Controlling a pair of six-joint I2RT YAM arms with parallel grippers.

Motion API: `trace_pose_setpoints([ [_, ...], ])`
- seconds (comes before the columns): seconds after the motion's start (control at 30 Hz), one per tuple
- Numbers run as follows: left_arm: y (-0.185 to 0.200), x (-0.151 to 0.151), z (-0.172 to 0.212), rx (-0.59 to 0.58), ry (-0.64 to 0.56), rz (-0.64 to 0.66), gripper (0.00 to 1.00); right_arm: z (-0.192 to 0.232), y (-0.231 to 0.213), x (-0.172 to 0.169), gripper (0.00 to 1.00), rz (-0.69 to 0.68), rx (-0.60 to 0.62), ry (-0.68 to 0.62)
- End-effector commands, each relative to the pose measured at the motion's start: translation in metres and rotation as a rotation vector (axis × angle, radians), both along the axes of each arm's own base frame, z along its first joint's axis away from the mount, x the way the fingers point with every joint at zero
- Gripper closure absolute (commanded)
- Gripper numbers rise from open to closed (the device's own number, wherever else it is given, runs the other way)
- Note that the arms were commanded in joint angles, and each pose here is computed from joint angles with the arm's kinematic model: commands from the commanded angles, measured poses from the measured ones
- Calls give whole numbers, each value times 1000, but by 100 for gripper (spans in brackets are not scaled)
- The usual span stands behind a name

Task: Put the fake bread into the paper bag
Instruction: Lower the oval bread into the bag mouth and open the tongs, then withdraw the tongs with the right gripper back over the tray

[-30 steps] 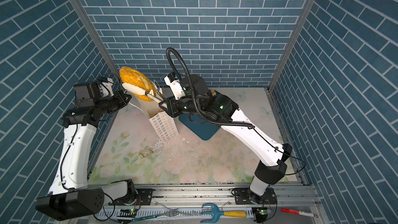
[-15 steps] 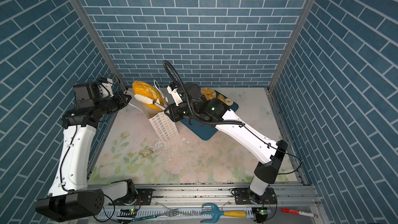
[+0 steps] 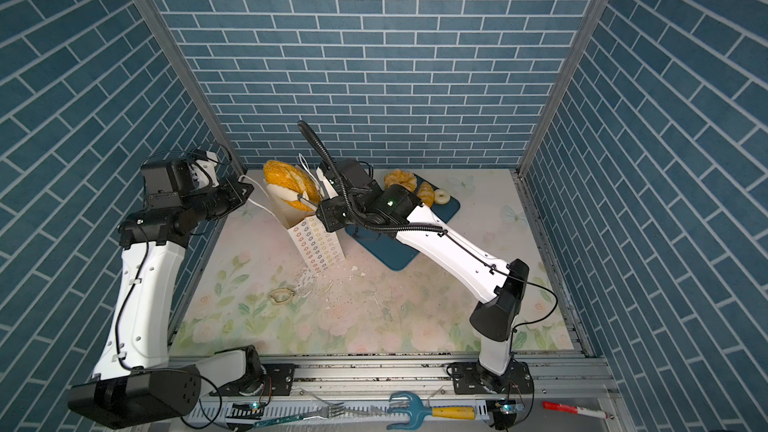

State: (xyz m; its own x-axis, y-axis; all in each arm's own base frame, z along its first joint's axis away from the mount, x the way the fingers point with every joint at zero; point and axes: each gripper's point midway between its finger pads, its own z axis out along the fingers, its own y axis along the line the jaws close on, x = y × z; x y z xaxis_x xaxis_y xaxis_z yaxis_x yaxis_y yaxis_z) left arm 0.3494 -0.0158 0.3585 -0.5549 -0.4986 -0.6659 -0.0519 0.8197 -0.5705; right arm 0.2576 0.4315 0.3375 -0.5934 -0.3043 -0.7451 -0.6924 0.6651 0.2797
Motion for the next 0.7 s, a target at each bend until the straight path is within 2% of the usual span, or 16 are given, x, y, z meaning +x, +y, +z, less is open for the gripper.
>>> trace_pose_setpoints([
  [0.0,2,-4,1,8,-7,5,100,17,-5,6,64,-17,1,-73],
  [0.13,2,-4,0,7,-1,5,100,10,-7,4,57,-5,-61,-78],
  [0.27,2,-1,0,8,0,6,100,14,-5,4,51,4,-70,-95],
  [0.57,3,3,-4,7,13,5,100,44,-6,3,49,37,-56,-171],
  [0.67,4,4,-4,8,15,8,100,69,-6,-4,51,66,2,-209],
])
